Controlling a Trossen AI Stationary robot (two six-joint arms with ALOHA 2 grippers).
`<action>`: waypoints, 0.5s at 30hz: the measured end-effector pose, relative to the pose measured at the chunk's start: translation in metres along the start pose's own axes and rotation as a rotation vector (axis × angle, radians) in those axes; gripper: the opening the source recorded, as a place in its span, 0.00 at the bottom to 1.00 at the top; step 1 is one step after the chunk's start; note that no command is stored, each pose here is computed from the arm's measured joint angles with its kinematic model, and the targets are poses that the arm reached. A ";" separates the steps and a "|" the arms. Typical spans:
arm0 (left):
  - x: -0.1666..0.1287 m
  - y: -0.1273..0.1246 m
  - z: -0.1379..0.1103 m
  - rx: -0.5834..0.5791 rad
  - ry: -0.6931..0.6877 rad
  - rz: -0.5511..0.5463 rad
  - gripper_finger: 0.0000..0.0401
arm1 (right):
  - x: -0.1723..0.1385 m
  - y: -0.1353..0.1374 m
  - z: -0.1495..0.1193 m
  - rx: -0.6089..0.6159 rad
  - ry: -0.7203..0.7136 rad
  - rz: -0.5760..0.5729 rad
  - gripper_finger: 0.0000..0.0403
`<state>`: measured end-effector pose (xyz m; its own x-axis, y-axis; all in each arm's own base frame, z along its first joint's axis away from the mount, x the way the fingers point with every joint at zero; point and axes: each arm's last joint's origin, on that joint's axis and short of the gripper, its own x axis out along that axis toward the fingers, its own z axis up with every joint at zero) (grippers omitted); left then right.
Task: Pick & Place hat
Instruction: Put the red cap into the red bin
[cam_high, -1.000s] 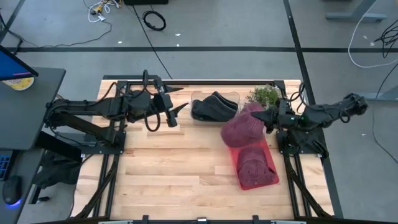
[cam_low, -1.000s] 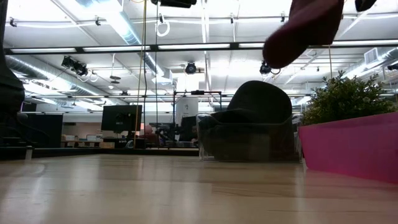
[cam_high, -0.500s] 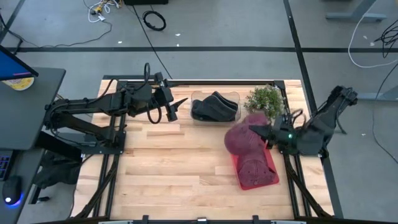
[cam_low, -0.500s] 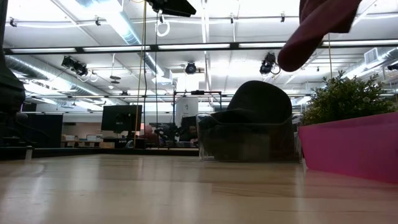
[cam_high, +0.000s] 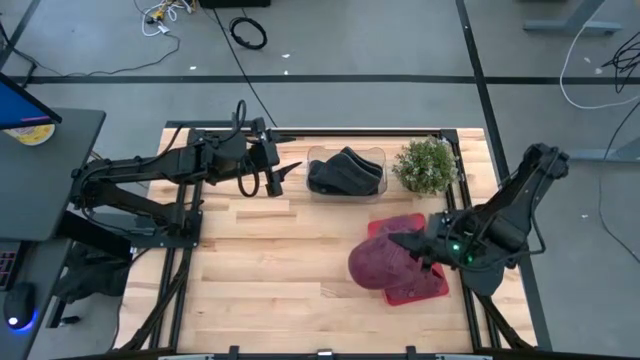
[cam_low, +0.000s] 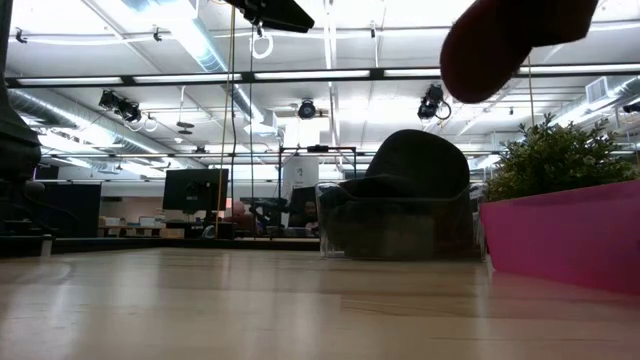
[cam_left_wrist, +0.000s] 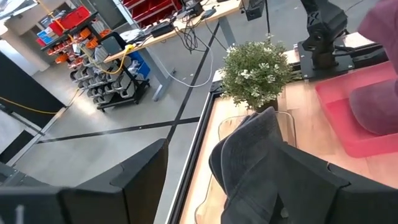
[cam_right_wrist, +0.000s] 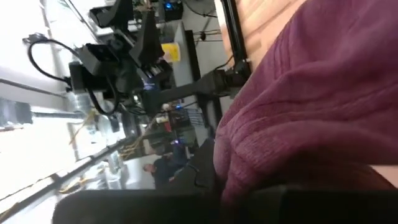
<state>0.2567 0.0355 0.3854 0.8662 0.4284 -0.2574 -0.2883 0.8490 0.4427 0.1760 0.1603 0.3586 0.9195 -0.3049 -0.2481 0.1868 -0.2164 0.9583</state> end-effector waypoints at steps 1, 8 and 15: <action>0.000 0.000 0.000 0.000 -0.002 -0.006 0.69 | 0.000 0.005 0.000 -0.011 0.003 -0.016 0.01; 0.000 -0.001 0.000 -0.008 -0.012 -0.030 0.69 | -0.015 0.052 0.031 -0.210 -0.034 -0.211 0.01; 0.000 -0.001 0.001 -0.060 -0.012 -0.030 0.69 | -0.022 0.064 0.062 -0.341 -0.023 -0.511 0.01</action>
<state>0.2573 0.0342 0.3854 0.8796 0.3986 -0.2596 -0.2853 0.8787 0.3827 0.1460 0.0962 0.4164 0.6777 -0.2616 -0.6872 0.7053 -0.0331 0.7081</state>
